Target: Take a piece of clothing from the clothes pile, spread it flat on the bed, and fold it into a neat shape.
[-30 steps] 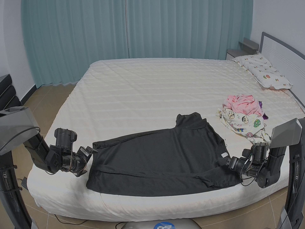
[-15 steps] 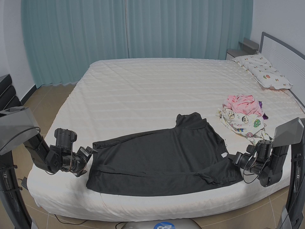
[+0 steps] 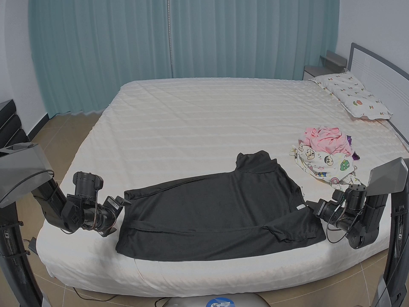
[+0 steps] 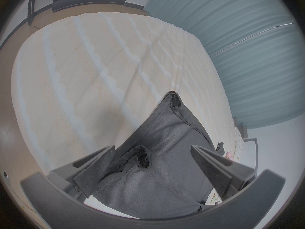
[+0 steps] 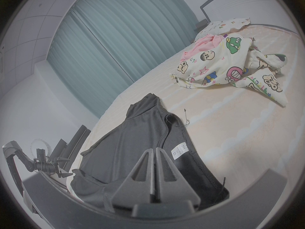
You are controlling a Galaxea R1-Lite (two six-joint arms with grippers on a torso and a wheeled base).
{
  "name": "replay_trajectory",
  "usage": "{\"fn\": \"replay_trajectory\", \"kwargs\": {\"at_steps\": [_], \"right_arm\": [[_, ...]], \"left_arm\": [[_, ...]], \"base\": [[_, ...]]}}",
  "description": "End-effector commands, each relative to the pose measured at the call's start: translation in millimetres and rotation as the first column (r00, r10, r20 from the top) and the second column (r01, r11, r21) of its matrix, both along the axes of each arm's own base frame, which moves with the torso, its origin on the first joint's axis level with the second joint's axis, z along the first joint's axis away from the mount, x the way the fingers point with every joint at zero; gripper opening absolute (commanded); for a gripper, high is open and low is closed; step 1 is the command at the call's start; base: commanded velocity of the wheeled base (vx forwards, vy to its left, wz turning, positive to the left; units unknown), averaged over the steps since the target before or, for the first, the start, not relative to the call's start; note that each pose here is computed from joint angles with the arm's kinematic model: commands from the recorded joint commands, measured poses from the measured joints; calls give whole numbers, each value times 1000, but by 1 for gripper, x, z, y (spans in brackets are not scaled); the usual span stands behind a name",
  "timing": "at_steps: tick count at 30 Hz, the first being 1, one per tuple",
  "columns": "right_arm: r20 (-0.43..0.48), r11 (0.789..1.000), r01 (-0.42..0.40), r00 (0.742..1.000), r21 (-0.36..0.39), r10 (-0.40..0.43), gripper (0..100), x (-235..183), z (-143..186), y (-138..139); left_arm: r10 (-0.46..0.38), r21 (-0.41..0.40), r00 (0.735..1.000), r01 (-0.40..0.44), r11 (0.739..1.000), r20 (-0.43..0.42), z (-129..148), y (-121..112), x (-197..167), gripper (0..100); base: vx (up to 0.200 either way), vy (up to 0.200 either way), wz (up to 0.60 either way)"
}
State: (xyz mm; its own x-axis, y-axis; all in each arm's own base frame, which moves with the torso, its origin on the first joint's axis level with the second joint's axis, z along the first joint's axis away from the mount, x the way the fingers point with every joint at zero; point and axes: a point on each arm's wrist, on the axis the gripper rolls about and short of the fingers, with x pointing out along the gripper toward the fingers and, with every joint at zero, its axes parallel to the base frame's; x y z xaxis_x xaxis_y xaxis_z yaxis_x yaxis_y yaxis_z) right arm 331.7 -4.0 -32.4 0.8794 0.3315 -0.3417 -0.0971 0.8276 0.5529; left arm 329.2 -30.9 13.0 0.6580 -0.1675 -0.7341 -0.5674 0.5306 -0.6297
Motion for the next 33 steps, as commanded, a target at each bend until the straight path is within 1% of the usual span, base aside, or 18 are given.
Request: {"fn": "replay_trajectory", "kwargs": {"at_steps": [1,4,6,7,8,10,11,12,16,17,18,19,21,26,28,31,32,33], "right_arm": [[7,1000,8,1000,24,-9,0,0,2,0],[-2,999,12,1000,32,-12,0,-2,3,1],[-14,999,13,1000,34,-13,0,-5,2,1],[-14,999,13,1000,34,-13,0,-5,2,1],[-20,999,14,1000,36,-13,0,-7,2,1],[-26,999,13,1000,34,-12,0,-8,1,1],[-27,999,13,1000,34,-12,0,-8,1,1],[-35,999,11,999,34,-9,0,-10,0,2],[-38,999,8,999,35,-6,0,-13,3,3],[-34,999,8,999,36,-7,0,-13,4,3],[-33,999,8,999,36,-7,0,-13,4,3],[-26,999,3,1000,36,-2,0,-12,6,4],[-28,999,0,1000,37,1,0,-12,5,5],[-31,999,-4,1000,36,5,0,-11,3,7],[-33,999,-9,999,36,10,0,-12,3,8],[-33,999,-9,999,36,10,0,-12,3,8],[-34,999,-9,999,36,10,0,-12,3,8],[-34,999,-9,999,36,10,0,-12,3,8]], "left_arm": [[-4,-3,1000,4,1000,12,6,0,-2,100],[-39,17,999,39,999,35,12,-4,-2,100],[-115,76,992,112,991,44,12,-6,-3,100],[-115,76,992,112,991,44,12,-6,-3,100],[-196,135,980,190,972,31,8,-6,-4,100],[-276,169,961,273,947,-2,3,-8,-5,100],[-288,174,957,285,943,-7,3,-8,-6,100],[-335,188,941,336,923,-38,1,-12,-7,100],[-374,183,925,379,907,-62,5,-26,-3,100],[-385,180,920,392,902,-75,3,-30,-4,100],[-386,181,920,393,902,-75,3,-31,-4,100],[-398,177,913,407,896,-88,0,-38,-3,100],[-394,177,915,403,898,-85,-2,-42,1,100],[-339,175,936,350,920,-90,-9,-47,12,100],[-323,189,942,335,923,-95,-12,-47,15,100],[-321,190,941,335,923,-104,-16,-47,15,100],[-321,190,940,338,922,-113,-19,-48,15,0],[-319,192,940,337,922,-118,-21,-48,15,0]], "base": [[0,0,0],[0,0,0],[0,0,0],[0,0,0],[0,0,0],[0,0,0],[0,0,0],[0,0,0],[0,0,0],[0,0,0],[0,0,0],[0,0,0],[0,0,0],[0,0,0],[0,0,0],[0,0,0],[0,0,0],[0,0,0]]}}
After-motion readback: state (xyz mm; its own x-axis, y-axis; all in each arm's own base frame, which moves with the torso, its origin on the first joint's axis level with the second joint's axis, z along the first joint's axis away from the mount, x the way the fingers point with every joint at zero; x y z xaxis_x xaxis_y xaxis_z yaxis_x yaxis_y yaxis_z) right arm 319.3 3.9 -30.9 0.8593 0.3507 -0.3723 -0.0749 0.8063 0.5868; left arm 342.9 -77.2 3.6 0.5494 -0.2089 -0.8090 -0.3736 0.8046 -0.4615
